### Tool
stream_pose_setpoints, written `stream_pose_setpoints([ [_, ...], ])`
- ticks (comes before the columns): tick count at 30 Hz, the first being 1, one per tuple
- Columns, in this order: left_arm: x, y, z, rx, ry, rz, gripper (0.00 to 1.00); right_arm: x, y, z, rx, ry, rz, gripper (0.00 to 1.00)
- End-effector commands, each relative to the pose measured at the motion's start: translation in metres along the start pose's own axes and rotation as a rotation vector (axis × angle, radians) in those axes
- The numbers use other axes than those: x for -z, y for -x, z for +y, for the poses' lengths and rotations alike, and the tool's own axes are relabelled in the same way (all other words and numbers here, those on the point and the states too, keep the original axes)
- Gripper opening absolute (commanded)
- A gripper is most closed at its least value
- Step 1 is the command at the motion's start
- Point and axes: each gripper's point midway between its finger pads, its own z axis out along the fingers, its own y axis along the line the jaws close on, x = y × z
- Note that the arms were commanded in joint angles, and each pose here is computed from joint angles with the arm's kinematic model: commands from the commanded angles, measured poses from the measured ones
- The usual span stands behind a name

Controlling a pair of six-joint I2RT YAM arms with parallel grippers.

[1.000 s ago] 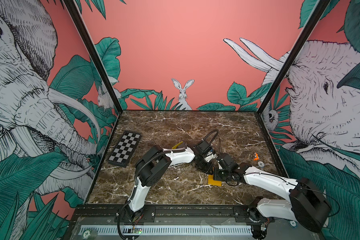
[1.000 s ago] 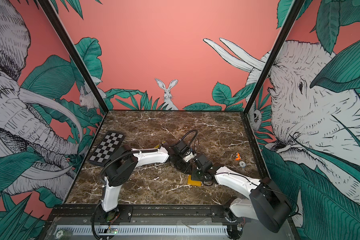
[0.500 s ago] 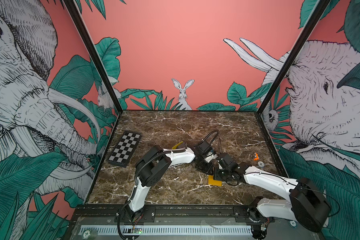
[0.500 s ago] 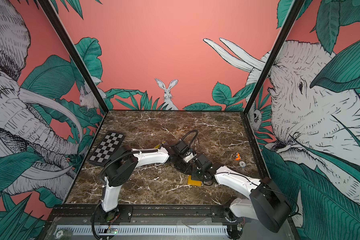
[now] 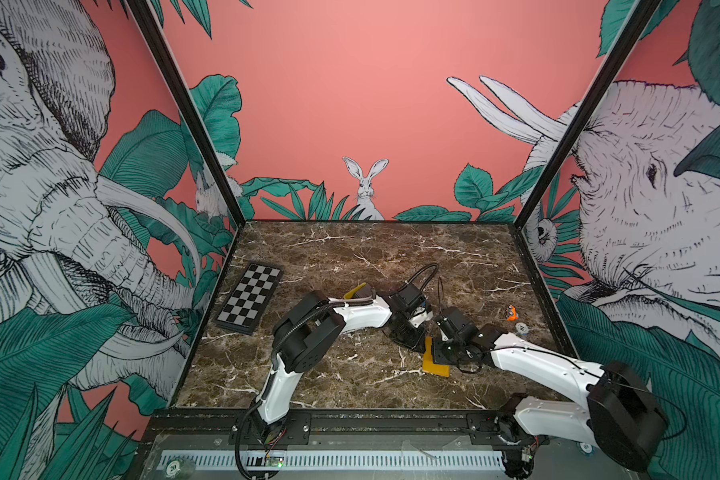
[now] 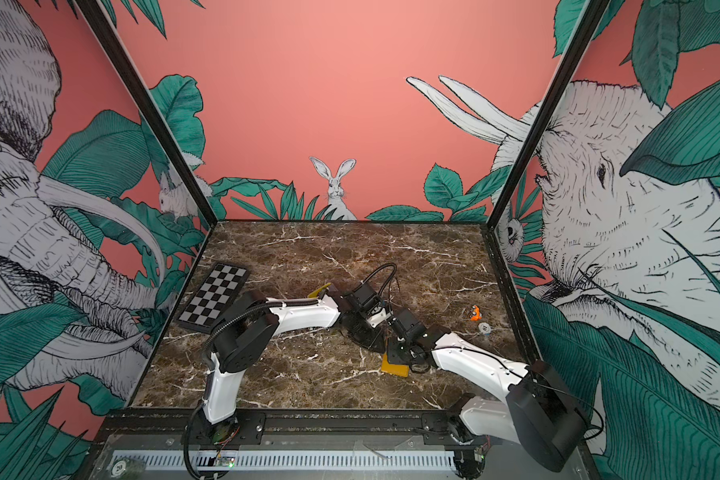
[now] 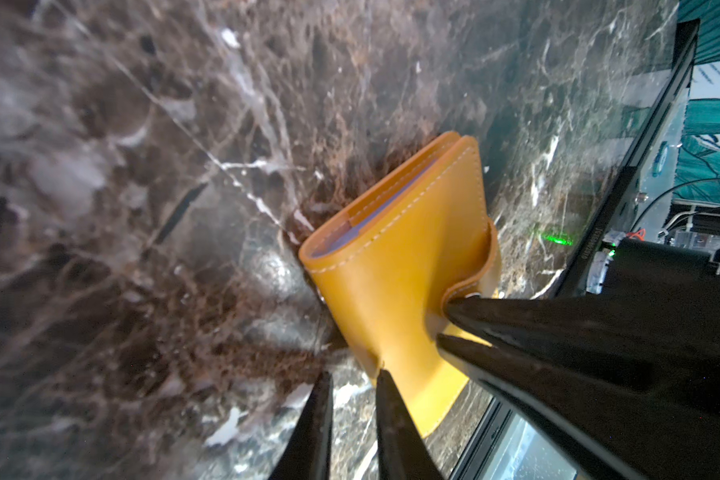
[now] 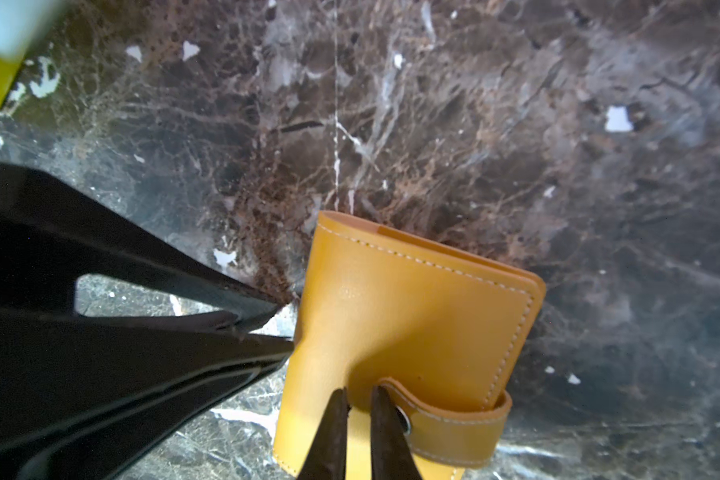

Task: Put the credit cards into the card holder

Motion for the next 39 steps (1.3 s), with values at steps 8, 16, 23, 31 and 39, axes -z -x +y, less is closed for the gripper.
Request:
stream_pose_setpoints([
  [8,0.000,-0.003,-0.003,-0.015,0.003,0.014,0.21,0.019,0.007,0.000,0.025,-0.007,-0.037,0.15],
  [16,0.000,-0.003,-0.002,-0.015,0.004,0.014,0.21,0.024,0.004,-0.013,0.030,-0.075,-0.038,0.12],
  [23,-0.001,-0.003,-0.003,-0.016,0.004,0.016,0.21,0.029,0.004,-0.022,0.041,-0.123,-0.043,0.11],
  [31,0.001,-0.003,-0.003,-0.023,0.009,0.014,0.21,0.034,0.004,-0.021,0.034,-0.097,-0.067,0.11],
  [39,0.032,0.003,-0.013,-0.064,0.060,-0.051,0.22,0.030,0.010,-0.011,0.017,-0.011,-0.101,0.12],
])
